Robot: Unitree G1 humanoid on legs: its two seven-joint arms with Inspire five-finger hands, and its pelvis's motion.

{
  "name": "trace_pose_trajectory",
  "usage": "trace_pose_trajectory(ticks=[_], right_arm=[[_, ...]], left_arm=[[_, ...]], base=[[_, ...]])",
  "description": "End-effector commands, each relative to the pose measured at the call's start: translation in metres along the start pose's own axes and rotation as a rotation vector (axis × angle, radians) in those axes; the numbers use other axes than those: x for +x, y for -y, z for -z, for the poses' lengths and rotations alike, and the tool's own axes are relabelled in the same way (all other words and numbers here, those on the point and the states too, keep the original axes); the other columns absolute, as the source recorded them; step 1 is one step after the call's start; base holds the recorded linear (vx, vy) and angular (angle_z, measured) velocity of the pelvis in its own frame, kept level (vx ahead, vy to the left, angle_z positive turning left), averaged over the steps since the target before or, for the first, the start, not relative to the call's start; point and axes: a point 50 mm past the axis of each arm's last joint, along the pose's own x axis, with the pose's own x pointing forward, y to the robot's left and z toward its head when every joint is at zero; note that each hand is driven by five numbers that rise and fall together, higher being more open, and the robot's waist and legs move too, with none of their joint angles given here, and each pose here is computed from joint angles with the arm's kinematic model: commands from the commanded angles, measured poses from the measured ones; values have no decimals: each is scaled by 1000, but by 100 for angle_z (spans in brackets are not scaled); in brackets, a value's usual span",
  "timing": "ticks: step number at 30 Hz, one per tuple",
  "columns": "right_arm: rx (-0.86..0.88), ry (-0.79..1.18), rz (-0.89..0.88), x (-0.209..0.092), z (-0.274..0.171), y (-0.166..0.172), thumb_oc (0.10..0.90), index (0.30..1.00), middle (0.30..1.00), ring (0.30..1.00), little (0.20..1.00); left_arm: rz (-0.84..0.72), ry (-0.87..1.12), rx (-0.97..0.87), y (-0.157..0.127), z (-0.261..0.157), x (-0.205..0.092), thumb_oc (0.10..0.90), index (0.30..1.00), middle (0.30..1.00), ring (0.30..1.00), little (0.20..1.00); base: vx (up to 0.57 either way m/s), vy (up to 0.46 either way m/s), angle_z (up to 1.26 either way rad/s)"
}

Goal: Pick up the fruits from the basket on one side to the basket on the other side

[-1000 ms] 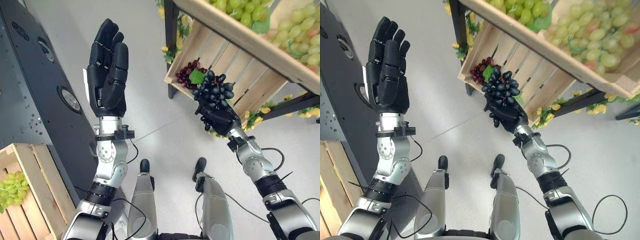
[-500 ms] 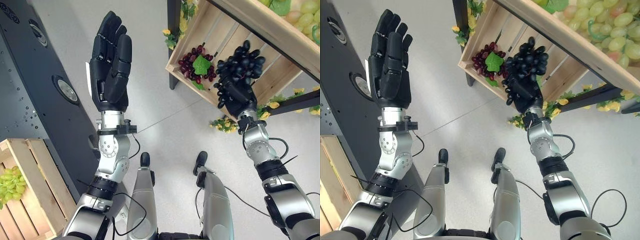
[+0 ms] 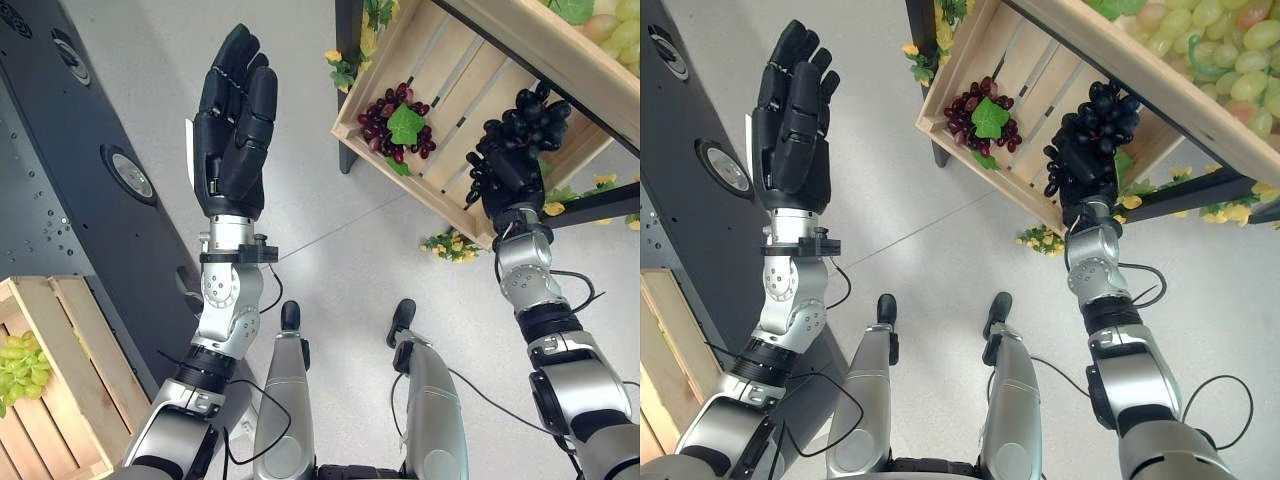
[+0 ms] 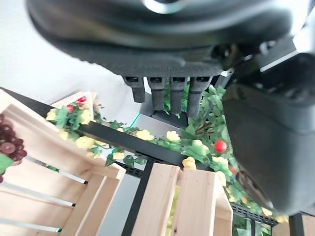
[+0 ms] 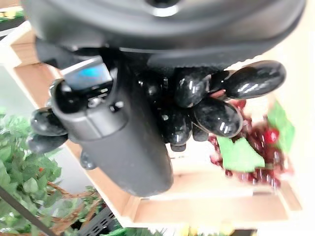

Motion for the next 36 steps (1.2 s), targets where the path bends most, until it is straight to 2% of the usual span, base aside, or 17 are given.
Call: trace_pose_trajectory(ticks=[1,4,5,6,10,14,23,28,31,36], right_arm=[[-262,307,-101,16,-82,-43,800,900,900,900,900],[-506,303,-92,17,-79,-46,800,900,900,900,900],[-524,304,-90,17,-79,-47,800,900,900,900,900],[-657,315,-87,18,-79,-49,800,900,900,900,900],[-834,397,-16,18,-86,-54,800,900,900,900,900],[-988,559,70,18,-102,-67,800,900,900,900,900],[-947,696,313,14,-119,-57,800,900,900,900,900],[-997,622,448,16,-119,-39,800,900,900,900,900],[-1026,591,477,15,-117,-31,800,900,900,900,900],[-918,609,392,11,-117,-40,800,900,900,900,900]], left_arm=[[180,239,-46,34,-44,25,800,900,900,900,900],[192,239,-42,35,-44,25,800,900,900,900,900],[193,239,-42,35,-44,25,800,900,900,900,900],[196,238,-43,36,-44,25,800,900,900,900,900],[215,237,-43,39,-43,22,800,900,900,900,900],[221,248,-38,41,-44,22,800,900,900,900,900],[211,263,-49,37,-49,20,800,900,900,900,900],[209,273,-43,35,-52,20,800,900,900,900,900],[212,272,-36,33,-55,19,800,900,900,900,900],[206,271,-23,30,-55,16,800,900,900,900,900]], base=[[0,0,0],[0,0,0],[0,0,0],[0,0,0],[-1,-23,4],[-27,3,5],[-15,34,2],[-14,27,2],[0,9,3],[2,20,0]])
